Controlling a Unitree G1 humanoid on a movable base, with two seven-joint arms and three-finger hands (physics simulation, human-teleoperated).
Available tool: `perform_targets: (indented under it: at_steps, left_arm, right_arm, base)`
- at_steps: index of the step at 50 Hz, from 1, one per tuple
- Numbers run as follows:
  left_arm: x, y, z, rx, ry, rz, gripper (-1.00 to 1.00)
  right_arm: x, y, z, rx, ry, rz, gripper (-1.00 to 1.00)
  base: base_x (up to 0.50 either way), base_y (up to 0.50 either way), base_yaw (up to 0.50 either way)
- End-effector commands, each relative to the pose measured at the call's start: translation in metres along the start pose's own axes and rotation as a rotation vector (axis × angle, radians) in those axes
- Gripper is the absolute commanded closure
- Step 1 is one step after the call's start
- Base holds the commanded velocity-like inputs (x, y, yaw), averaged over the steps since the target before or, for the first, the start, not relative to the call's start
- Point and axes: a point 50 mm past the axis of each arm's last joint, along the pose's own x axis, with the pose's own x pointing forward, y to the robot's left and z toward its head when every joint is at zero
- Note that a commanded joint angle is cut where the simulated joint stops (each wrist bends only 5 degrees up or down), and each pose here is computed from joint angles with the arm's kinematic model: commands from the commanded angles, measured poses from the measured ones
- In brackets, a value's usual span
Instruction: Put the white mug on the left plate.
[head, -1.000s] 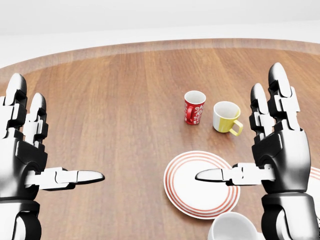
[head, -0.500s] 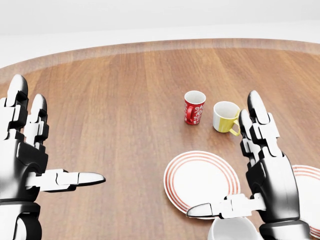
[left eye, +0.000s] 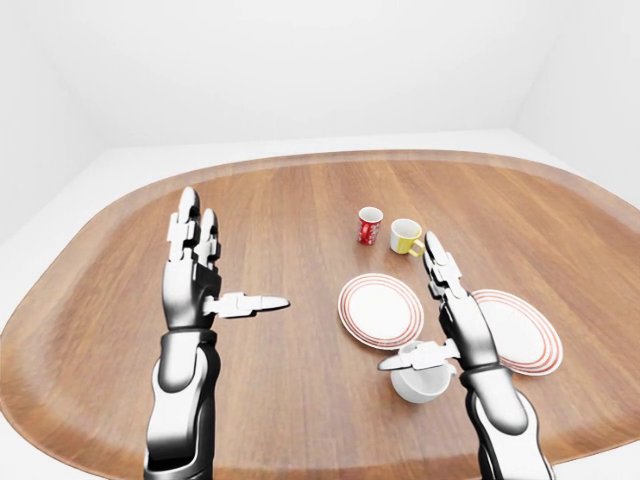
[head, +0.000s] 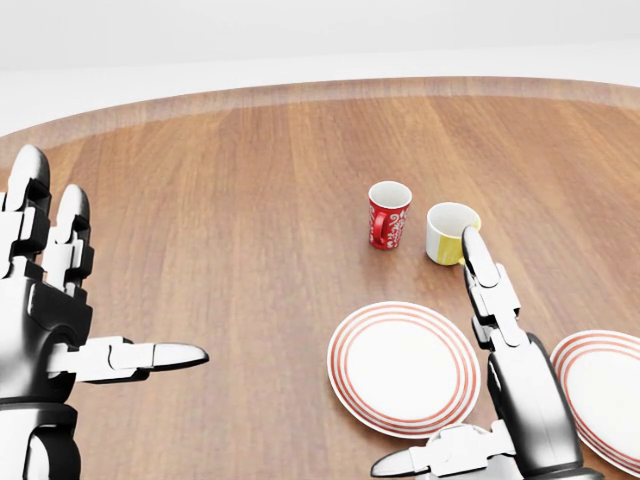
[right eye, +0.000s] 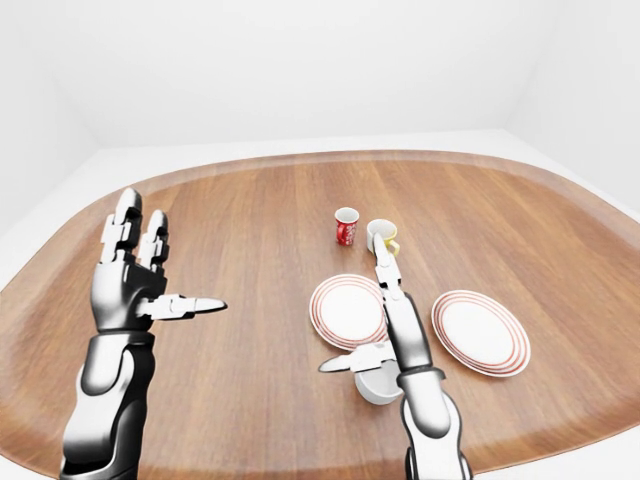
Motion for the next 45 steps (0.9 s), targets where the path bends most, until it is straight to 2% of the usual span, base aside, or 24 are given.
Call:
perform_targets:
  at_steps: [1,19,29,38,45]
  left_arm:
    - [0.001,0.000,0.001,-0.002,-0.007,0.002,-1.00]
    - [0.002,0.001,0.004,-0.003,-0.018,0.002,-1.00]
    - [0.001,0.001,0.004,-0.002,-0.018,0.001,-1.00]
    - [0.001,0.001,0.003,-0.002,-0.016,0.002,-1.00]
    - [0.001,0.001,0.002,-0.002,-0.008,0.002,-1.00]
  right_arm:
    - [0.000,-0.005,0.002,-0.102,0.004,0.006,-1.00]
    - [0.005,-0.017,0.014,-0.279,-0.019,0.017,-1.00]
    - [-0.001,-0.008,-0.011,-0.356,0.118,0.108,-1.00]
    - [-0.004,-0.004,-0.014,-0.428,0.165,0.190,-1.00]
    - [-0.007,-0.003,-0.020,-0.462,0.208,0.213,-1.00]
  base:
    - [0.00,0.00,0.00]
    - [0.00,0.00,0.00]
    - [0.00,0.00,0.00]
    - [0.00,0.00,0.00]
    - [0.00,0.00,0.00]
